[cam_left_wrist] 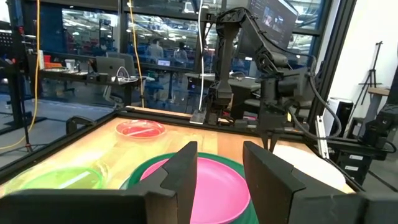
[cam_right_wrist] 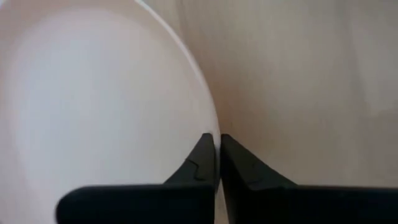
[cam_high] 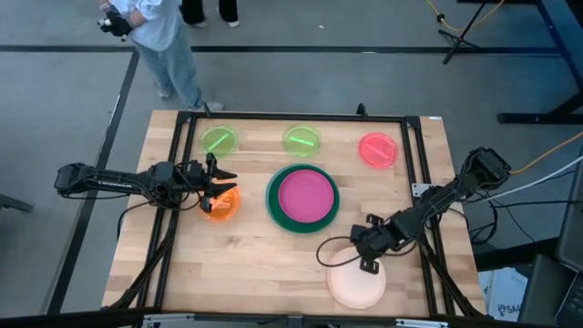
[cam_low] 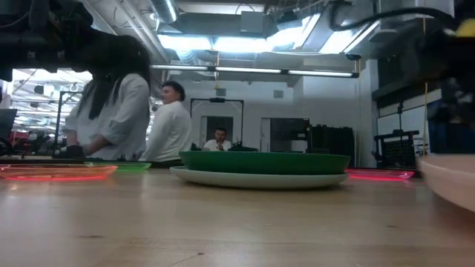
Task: Stack plastic plates
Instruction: Stack the white plate on the pink plate
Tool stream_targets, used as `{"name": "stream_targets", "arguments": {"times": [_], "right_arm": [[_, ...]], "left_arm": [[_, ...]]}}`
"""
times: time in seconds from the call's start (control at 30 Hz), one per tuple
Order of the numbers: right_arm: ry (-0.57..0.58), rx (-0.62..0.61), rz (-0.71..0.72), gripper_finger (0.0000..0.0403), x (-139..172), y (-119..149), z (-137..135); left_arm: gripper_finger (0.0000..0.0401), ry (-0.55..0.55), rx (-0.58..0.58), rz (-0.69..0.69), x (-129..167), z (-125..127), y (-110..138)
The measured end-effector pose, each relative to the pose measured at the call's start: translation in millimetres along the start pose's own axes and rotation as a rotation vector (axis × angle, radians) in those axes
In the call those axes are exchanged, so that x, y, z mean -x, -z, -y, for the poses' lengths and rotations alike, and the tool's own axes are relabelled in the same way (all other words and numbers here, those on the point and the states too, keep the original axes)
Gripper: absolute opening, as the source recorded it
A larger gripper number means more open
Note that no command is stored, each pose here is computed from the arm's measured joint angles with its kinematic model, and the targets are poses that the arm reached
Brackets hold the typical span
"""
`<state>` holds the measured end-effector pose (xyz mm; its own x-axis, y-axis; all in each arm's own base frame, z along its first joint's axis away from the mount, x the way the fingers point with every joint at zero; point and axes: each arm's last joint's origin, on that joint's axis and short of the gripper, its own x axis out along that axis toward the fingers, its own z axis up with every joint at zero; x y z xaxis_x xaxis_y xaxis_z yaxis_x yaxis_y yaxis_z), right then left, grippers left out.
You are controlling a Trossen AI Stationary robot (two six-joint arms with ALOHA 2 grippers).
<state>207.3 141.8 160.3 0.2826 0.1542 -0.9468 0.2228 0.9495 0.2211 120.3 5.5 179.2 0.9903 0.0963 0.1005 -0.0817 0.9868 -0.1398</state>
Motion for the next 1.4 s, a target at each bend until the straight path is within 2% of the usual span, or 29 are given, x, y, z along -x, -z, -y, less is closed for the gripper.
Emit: {"name": "stream_targets", "arguments": {"times": [0.47, 0.63, 0.9, 1.07, 1.27, 1.4], "right_arm": [[-0.056, 0.006, 0.210, 0.0001, 35, -55, 9], [-0.064, -0.063, 0.300, 0.0001, 45, -80, 21], [0.004, -0.180, 0.427, 0.0001, 53, -110, 57], [0.112, -0.231, 0.480, 0.0001, 57, -122, 86], [0.213, -0.239, 0.522, 0.0001, 60, -133, 117], [0.233, -0.221, 0.538, 0.0001, 56, -144, 135]], "left_arm": [[0.0123, -0.025, 0.017, 0.003, 0, -1, 0], [0.0123, -0.025, 0.017, 0.004, 0, -1, 0], [0.0123, -0.050, 0.023, 0.007, 0, -1, 0], [0.0123, -0.050, 0.023, 0.008, 0, -1, 0], [0.0123, -0.051, 0.018, 0.007, 0, -1, 0], [0.0123, -0.065, 0.015, 0.010, 0, -2, 0]]}}
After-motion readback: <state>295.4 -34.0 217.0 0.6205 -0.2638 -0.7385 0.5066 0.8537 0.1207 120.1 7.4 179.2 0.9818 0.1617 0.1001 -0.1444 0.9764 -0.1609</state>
